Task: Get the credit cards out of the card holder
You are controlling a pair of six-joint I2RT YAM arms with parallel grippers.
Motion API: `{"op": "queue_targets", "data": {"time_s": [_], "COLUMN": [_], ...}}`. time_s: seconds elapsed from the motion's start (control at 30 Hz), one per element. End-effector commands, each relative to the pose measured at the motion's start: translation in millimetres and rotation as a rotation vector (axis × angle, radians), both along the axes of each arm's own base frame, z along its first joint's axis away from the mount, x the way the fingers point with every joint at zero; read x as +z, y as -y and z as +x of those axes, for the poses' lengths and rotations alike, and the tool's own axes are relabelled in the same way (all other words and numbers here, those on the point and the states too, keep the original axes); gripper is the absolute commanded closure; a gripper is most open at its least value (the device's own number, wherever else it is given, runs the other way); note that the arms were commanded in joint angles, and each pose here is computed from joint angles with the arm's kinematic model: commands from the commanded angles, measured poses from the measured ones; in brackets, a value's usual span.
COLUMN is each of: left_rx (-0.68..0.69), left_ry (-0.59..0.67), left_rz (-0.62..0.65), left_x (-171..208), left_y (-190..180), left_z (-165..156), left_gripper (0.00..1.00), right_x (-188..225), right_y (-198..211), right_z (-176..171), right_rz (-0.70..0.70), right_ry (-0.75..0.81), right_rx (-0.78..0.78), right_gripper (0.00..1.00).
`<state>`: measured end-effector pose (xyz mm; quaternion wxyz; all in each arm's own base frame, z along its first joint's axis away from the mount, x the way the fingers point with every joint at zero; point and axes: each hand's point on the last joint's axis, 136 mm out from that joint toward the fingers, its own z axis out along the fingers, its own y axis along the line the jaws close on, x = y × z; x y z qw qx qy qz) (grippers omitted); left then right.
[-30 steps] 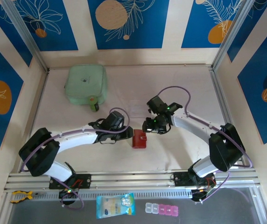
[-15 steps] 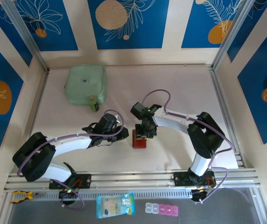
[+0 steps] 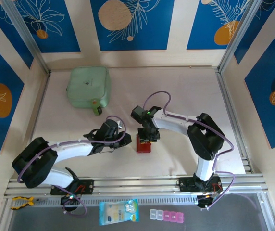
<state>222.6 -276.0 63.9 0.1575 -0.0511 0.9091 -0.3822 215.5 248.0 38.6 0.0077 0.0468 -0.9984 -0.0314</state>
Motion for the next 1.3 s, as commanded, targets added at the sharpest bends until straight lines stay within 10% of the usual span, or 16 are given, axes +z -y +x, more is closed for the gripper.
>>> {"op": "queue_targets", "data": {"time_s": [0.0,1.27], "left_rx": [-0.006,-0.144], "left_ry": [0.003,-0.049], "left_rz": [-0.036,-0.099], "left_x": [5,8], "left_y": [0,47], "left_z": [-1,-7], "left_gripper": [0.80,0.84], "right_x": [-2,-20], "right_y": [3,7], "right_z": [-3,-13], "right_rz": [-0.047,0.060], "right_ry": [-0.013,-0.042], "right_rx": [0.004,-0.043], "right_gripper": [0.63,0.95]}}
